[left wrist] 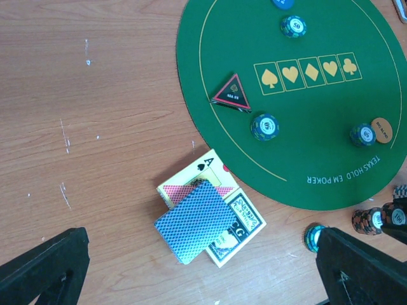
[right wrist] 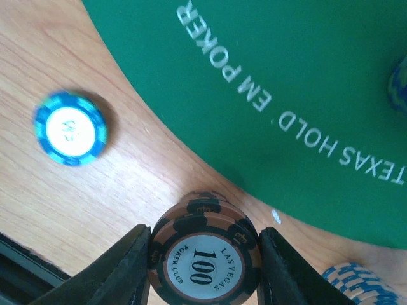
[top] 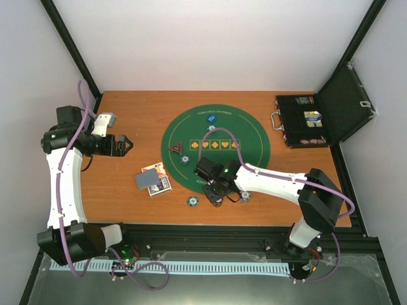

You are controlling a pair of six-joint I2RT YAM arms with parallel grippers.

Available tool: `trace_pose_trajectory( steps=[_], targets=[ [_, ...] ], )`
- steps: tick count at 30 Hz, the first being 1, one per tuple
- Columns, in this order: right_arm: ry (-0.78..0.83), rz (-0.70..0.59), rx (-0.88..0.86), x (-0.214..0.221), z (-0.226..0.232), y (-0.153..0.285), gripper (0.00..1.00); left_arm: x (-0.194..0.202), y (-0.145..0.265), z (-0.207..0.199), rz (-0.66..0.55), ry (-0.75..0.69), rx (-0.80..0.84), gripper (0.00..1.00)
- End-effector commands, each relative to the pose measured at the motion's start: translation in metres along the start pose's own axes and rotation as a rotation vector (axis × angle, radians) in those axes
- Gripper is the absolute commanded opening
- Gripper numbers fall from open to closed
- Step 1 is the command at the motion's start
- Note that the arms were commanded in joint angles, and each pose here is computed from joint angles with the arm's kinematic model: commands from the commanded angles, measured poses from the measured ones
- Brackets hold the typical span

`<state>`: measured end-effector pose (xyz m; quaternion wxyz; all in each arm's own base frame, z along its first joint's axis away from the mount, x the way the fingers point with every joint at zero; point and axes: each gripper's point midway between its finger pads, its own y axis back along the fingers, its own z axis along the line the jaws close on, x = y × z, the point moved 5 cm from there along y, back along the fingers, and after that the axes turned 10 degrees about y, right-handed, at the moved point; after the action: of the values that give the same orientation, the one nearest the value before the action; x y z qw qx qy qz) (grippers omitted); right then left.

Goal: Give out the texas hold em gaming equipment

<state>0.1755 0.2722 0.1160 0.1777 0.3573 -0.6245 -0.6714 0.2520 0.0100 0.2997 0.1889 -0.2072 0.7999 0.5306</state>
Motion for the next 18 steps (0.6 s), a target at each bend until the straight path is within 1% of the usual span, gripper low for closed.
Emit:
trace_pose_trajectory(
  steps=[1, 6, 11, 14, 18],
  targets=[
    [0.015, -0.077, 0.013, -0.022, 0.001, 0.030, 0.03, -0.006, 0.015, -0.007, -0.040, -0.025, -0.002, 1.00],
    [0.019, -0.121, 0.038, -0.054, -0.004, 0.041, 0.03, -0.007, 0.017, -0.006, -0.044, -0.027, -0.010, 1.00],
    [-0.004, -0.184, 0.036, -0.114, -0.021, 0.041, 0.03, -0.006, 0.014, -0.005, -0.035, -0.024, -0.010, 1.00],
    [-0.030, -0.210, 0.030, -0.150, -0.034, 0.032, 0.03, -0.007, 0.013, -0.005, -0.034, -0.023, -0.006, 1.00],
    [-0.050, -0.201, 0.042, -0.188, -0.052, 0.004, 0.03, -0.008, 0.013, -0.004, -0.035, -0.028, -0.009, 1.00]
  ],
)
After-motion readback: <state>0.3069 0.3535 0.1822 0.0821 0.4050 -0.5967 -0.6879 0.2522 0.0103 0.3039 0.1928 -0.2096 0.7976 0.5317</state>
